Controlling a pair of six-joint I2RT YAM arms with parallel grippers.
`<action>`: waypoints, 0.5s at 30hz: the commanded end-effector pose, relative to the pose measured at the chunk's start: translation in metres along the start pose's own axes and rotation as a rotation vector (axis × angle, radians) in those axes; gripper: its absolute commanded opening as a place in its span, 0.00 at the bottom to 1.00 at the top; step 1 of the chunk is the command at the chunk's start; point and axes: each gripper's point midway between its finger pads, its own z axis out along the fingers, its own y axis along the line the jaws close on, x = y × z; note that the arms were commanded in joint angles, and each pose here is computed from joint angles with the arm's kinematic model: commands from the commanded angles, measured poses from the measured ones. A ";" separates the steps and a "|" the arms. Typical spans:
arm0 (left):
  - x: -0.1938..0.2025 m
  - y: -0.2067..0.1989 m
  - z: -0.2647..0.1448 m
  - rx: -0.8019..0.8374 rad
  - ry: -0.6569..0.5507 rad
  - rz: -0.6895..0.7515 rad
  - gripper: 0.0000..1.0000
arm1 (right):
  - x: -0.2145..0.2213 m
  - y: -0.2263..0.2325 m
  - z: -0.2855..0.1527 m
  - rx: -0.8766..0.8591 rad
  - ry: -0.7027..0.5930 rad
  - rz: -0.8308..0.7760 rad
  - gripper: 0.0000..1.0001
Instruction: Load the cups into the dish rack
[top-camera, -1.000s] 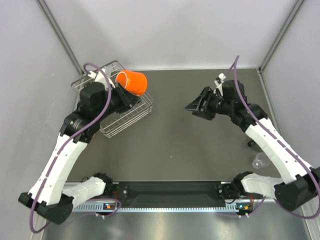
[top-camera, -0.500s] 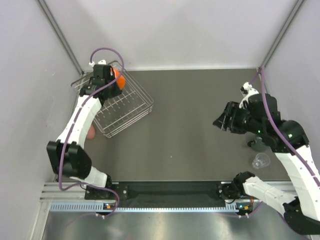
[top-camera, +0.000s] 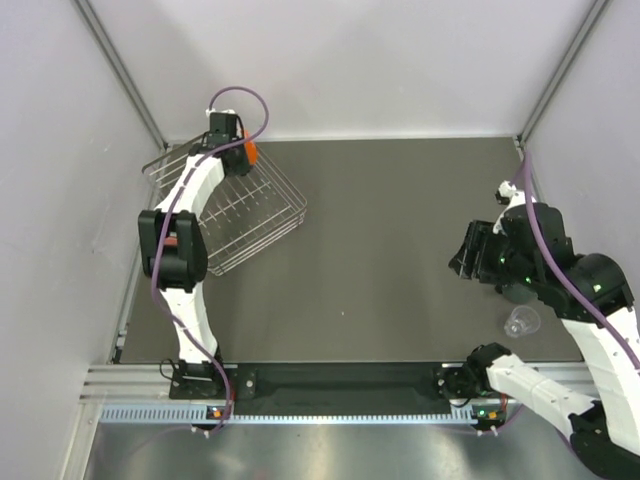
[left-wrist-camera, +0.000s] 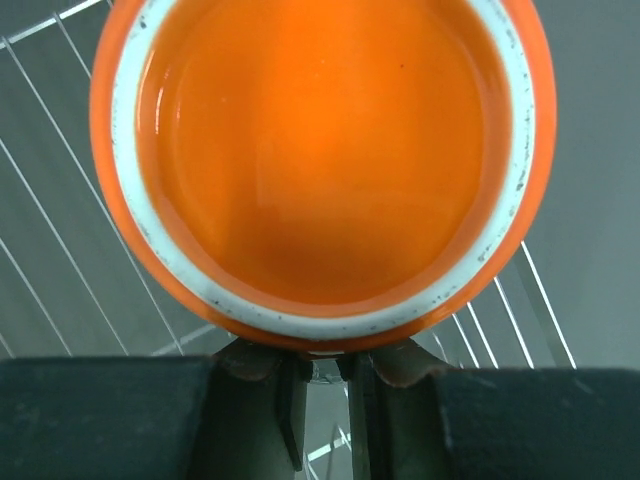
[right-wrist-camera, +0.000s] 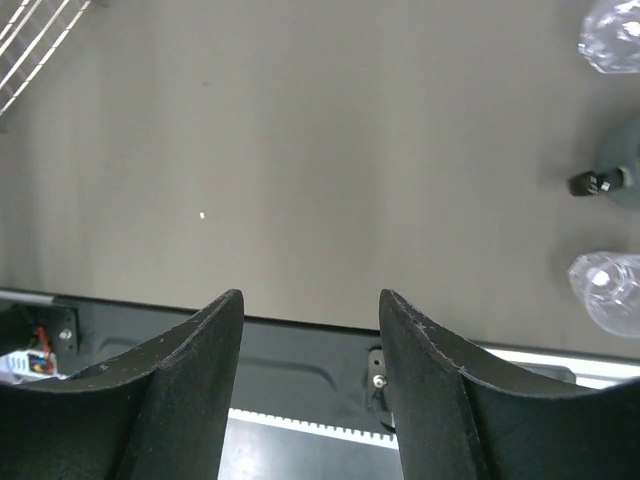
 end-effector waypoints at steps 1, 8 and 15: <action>-0.061 0.001 -0.005 -0.022 -0.181 -0.004 0.00 | -0.003 -0.018 -0.017 0.072 -0.048 0.005 0.57; -0.061 0.012 0.014 -0.051 -0.168 -0.044 0.00 | -0.005 -0.026 -0.020 0.118 -0.061 0.029 0.57; -0.060 0.028 0.032 -0.112 -0.140 -0.063 0.00 | 0.001 -0.030 -0.022 0.135 -0.064 0.073 0.57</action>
